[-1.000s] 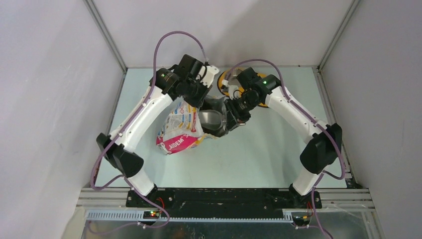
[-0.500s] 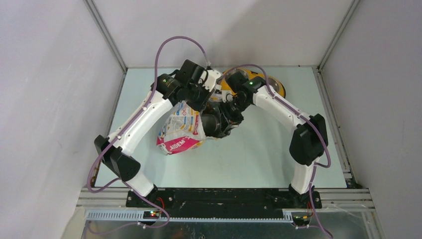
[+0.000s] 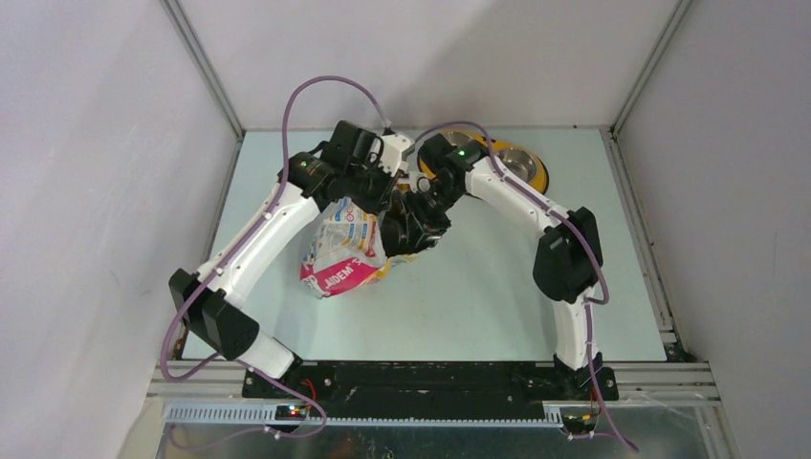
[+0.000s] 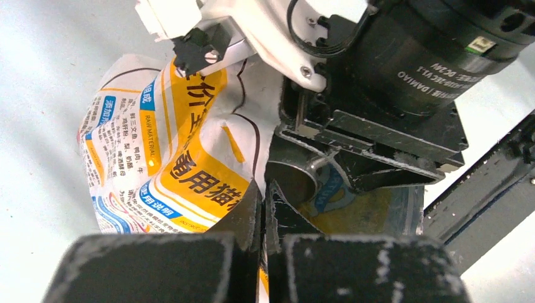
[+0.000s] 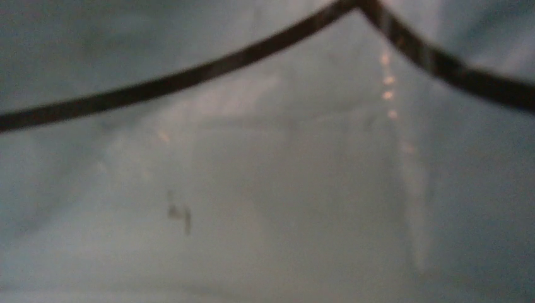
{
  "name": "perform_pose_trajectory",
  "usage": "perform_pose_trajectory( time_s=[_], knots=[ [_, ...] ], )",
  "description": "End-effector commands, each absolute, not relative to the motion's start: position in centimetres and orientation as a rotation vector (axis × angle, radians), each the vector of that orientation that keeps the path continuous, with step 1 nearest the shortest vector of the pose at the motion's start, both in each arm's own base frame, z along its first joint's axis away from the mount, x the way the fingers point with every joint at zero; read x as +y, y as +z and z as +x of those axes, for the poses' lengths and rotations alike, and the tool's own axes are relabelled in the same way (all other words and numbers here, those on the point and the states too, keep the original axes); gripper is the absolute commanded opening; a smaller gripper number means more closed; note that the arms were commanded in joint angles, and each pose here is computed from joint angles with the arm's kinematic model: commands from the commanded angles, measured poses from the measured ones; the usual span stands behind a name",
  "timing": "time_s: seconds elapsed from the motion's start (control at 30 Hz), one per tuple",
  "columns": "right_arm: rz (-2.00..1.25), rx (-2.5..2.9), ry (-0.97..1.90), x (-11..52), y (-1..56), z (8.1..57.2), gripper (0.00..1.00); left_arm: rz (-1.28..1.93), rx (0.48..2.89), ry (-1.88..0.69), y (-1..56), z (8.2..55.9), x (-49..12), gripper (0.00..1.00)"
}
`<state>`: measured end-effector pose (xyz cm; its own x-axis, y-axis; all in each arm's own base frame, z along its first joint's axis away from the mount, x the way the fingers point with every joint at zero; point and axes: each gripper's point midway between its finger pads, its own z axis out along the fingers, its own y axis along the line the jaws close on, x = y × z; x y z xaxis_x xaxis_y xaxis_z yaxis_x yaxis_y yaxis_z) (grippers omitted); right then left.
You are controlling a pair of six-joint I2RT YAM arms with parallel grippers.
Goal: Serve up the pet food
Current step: Collect the pet food from the pet food bag.
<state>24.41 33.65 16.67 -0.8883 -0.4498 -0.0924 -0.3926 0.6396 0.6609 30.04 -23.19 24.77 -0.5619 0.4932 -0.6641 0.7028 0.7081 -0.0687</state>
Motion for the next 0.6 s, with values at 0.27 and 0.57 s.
perform_pose_trajectory(
  time_s=[0.27,0.57],
  knots=[
    [0.726,-2.38,-1.452,39.7,17.6,22.8,0.0,0.914,2.227,-0.635,24.9,27.8,-24.3,0.0],
    [0.663,-2.146,-1.676,40.7,19.3,21.9,0.0,0.804,2.207,-0.67,26.0,28.5,-21.5,0.0]
  ],
)
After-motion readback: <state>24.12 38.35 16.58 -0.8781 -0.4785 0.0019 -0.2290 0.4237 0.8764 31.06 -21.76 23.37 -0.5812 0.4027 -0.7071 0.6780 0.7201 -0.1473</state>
